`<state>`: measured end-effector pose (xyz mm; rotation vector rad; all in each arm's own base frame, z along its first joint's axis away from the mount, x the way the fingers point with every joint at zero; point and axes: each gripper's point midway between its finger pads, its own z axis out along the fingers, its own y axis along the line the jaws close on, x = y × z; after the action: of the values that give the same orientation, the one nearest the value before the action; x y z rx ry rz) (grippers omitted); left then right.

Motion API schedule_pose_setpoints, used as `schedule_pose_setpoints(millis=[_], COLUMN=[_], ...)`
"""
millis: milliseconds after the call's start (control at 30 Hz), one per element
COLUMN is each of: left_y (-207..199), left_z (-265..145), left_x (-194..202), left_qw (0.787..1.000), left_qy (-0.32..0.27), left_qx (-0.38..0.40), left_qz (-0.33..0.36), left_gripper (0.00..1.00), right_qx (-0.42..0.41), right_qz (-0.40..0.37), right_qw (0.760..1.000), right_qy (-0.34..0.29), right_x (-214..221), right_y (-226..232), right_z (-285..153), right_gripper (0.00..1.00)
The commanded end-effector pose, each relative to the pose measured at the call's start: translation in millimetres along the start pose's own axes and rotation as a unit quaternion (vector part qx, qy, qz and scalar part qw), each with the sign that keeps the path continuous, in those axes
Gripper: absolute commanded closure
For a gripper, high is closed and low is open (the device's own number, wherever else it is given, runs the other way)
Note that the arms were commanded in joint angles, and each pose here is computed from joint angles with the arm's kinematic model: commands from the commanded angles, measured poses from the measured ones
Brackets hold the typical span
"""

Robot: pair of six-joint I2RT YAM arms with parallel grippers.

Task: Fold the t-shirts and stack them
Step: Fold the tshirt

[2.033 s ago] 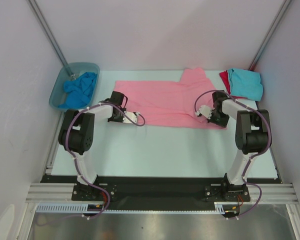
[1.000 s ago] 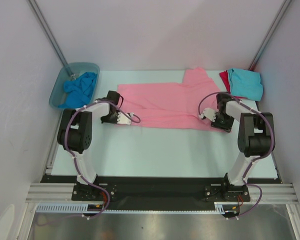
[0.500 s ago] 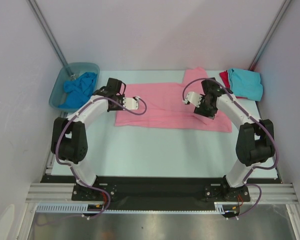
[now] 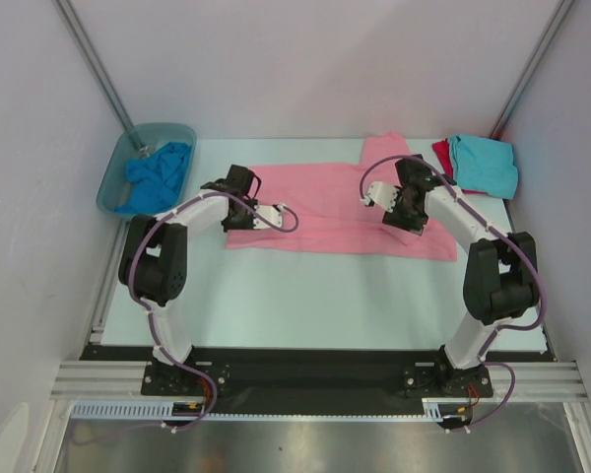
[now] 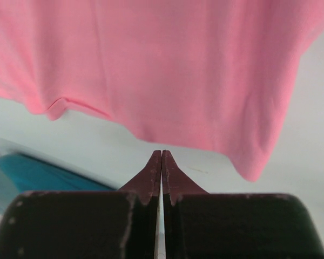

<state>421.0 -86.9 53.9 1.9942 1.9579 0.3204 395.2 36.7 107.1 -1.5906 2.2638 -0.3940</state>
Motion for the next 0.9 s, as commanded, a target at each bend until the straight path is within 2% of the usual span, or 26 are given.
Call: schedule_pose_setpoints(millis=[0, 867], left_y=[10.7, 15.7], left_z=[7.4, 24.5], left_x=[-9.7, -13.3], left_qw=[1.000, 1.000], left_qy=[-0.016, -0.018], left_qx=[-0.006, 0.002], left_qz=[0.001, 0.011], left_gripper=[0.99, 1.00], right_qx=[0.015, 0.019], right_qz=[0.010, 0.001], right_qw=[1.000, 1.000], right_qy=[-0.003, 0.006], right_x=[-5.6, -10.7], right_y=[-5.0, -12.2], right_z=[-1.8, 8.0], right_gripper=[0.43, 0.44])
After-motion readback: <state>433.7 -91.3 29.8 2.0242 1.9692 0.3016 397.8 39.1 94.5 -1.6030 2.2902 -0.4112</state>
